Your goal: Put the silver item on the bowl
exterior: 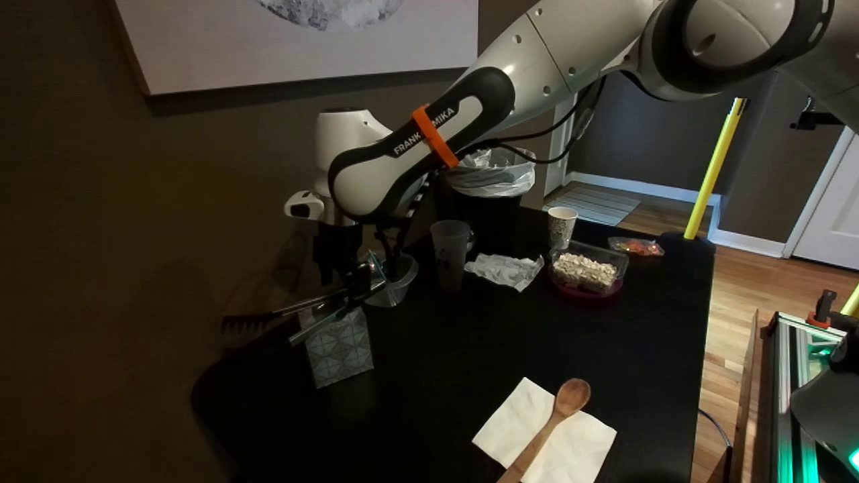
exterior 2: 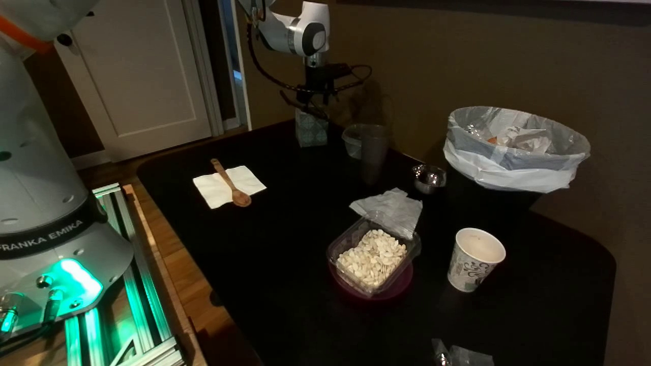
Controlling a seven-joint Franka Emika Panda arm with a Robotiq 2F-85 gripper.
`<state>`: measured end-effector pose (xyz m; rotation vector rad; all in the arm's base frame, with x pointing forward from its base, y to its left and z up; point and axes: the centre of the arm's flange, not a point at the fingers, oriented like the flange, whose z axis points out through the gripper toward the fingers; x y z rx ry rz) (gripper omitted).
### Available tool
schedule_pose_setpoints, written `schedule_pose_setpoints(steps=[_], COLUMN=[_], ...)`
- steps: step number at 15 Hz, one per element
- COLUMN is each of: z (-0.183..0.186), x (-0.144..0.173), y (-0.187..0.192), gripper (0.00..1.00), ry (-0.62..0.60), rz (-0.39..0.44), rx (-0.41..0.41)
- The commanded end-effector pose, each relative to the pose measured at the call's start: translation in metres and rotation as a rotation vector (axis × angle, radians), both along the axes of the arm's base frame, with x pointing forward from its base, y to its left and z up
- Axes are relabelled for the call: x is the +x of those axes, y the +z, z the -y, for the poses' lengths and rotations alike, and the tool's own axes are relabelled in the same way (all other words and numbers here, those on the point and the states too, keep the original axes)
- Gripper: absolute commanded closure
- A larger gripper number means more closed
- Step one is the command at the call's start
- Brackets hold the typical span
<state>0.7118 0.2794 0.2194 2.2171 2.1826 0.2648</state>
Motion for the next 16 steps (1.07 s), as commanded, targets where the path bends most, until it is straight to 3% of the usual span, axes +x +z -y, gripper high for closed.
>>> schedule_pose_setpoints(steps=[1,4,8,9,11,12,16], z=[-0.0030,-0.0025,-0.0030,-0.0032,-0.0033,-0.0035,-0.0052], x=[0.0032,0.0028,0.0021,0.0019,0.0013,0.0010,0.0002], y=[-0.0024,-0.0044,-0.0069,-0.0075,-0.0091,-0.0097,-0.0075], gripper=[0.16,0.26,0.10,0.15,0.40,0.42,0.73], ry=[-0.005,-0.006,-0.005,-0.004,-0.003,-0.002,-0.001], rz=[-0.010,-0.012,-0.018,-0.021,-0.028,-0.030,-0.026], rx=[-0.025,-0.027,-0.034,-0.036,-0.043,-0.046,-0.047])
